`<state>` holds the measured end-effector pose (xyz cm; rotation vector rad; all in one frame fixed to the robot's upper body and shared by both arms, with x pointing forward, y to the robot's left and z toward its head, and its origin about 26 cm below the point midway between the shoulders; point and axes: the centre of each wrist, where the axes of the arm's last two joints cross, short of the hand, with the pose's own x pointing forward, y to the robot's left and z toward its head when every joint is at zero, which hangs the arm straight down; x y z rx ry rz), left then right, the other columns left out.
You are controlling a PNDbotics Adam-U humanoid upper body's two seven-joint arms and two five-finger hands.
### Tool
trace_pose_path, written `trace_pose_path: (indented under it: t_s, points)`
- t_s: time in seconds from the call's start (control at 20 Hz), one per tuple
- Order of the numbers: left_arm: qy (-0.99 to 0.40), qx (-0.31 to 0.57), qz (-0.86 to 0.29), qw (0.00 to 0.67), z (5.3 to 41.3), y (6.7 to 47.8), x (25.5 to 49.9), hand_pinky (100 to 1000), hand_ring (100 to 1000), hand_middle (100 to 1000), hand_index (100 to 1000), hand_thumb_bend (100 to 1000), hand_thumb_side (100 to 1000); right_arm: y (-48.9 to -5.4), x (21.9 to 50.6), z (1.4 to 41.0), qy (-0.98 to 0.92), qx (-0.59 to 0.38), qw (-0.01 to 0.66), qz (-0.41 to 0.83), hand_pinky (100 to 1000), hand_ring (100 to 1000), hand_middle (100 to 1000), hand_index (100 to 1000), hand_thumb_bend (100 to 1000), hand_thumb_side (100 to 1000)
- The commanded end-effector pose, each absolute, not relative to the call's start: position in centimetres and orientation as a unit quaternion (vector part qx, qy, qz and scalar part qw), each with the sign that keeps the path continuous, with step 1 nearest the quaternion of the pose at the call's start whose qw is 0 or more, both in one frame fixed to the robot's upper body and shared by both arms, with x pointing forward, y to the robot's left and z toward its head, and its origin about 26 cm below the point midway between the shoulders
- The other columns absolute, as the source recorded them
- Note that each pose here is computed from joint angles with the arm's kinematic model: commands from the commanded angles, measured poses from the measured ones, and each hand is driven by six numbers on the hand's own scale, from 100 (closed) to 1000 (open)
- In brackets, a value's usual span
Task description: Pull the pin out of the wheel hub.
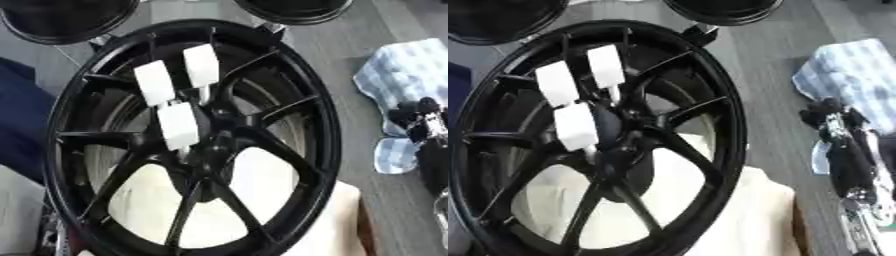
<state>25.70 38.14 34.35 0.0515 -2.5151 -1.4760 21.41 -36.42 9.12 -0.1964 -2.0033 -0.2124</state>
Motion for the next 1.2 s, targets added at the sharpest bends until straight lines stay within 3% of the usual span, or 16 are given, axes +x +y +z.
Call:
trace_pose_path:
  t_s: [0.05, 0.45, 1.2]
  points:
    - [-0.782, 0.031, -0.622, 0.019, 36.0, 37.3, 25.5, 859, 883, 785, 852, 100, 401, -37.2, 21.0, 9.9, -0.847, -0.111, 0.516, -0.061, 836, 712, 653, 603, 184, 429]
    - [-0.71, 0.056, -0.701, -0.027, 37.3, 35.4, 25.9, 861, 875, 783, 855, 100, 348, -38.1, 20.2, 9.8, -0.841, -0.168, 0.51, -0.064, 835, 709, 650, 599, 170, 434]
    - [-0.616, 0.051, -0.784, -0.056, 38.6, 31.3, 26.7, 861, 872, 780, 848, 100, 419, -37.6, 20.8, 10.0, -0.837, -0.149, 0.524, -0.058, 834, 704, 647, 596, 176, 440]
